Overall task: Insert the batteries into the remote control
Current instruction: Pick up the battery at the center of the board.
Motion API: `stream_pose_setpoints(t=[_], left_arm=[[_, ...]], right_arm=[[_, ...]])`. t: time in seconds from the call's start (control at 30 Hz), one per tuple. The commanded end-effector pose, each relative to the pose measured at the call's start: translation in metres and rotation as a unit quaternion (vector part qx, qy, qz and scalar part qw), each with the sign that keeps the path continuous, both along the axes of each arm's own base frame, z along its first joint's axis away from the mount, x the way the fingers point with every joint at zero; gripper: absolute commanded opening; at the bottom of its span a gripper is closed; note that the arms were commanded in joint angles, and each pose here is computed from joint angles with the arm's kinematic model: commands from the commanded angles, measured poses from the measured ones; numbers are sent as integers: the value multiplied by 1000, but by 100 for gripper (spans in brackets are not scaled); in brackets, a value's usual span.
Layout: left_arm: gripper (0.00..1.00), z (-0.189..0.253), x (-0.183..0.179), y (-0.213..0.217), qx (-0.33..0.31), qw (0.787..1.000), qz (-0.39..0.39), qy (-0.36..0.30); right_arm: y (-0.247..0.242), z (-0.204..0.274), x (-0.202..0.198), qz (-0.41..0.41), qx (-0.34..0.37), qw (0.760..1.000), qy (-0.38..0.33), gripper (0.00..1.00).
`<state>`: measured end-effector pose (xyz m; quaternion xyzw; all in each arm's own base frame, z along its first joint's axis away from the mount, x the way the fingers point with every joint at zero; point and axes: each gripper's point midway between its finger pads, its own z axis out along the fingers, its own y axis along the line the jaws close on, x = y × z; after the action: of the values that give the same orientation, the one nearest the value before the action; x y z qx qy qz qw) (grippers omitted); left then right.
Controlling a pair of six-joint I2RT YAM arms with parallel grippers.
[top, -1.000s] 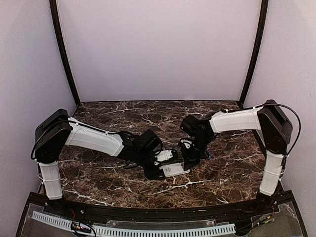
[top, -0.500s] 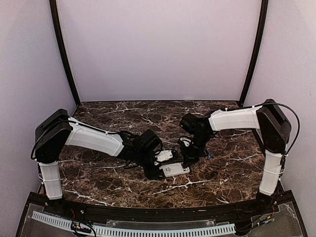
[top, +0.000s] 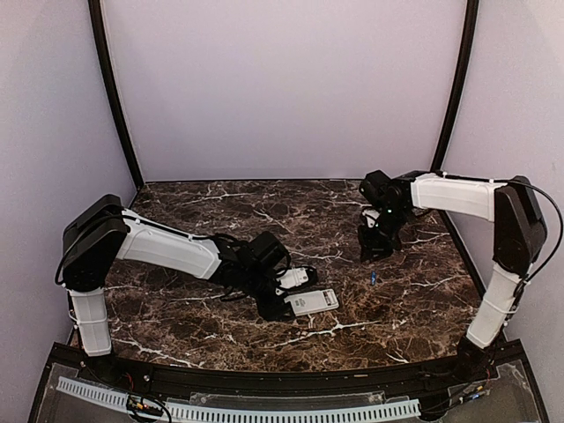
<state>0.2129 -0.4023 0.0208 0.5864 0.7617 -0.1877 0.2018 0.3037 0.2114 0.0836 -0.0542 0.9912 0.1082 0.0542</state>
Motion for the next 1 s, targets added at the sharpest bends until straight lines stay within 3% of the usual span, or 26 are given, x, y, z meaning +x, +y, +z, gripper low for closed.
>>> stream_pose_setpoints(t=[0.0, 0.53, 0.97], left_arm=[[59, -35, -17, 28, 63, 997, -1, 41], [60, -36, -18, 30, 64, 997, -10, 41], [60, -37, -17, 31, 62, 997, -8, 44]], right_arm=[[-46, -22, 7, -43, -54, 998, 4, 26], [-43, -63, 15, -40, -43, 997, 42, 28], [-37, -72, -5, -19, -84, 994, 65, 18]])
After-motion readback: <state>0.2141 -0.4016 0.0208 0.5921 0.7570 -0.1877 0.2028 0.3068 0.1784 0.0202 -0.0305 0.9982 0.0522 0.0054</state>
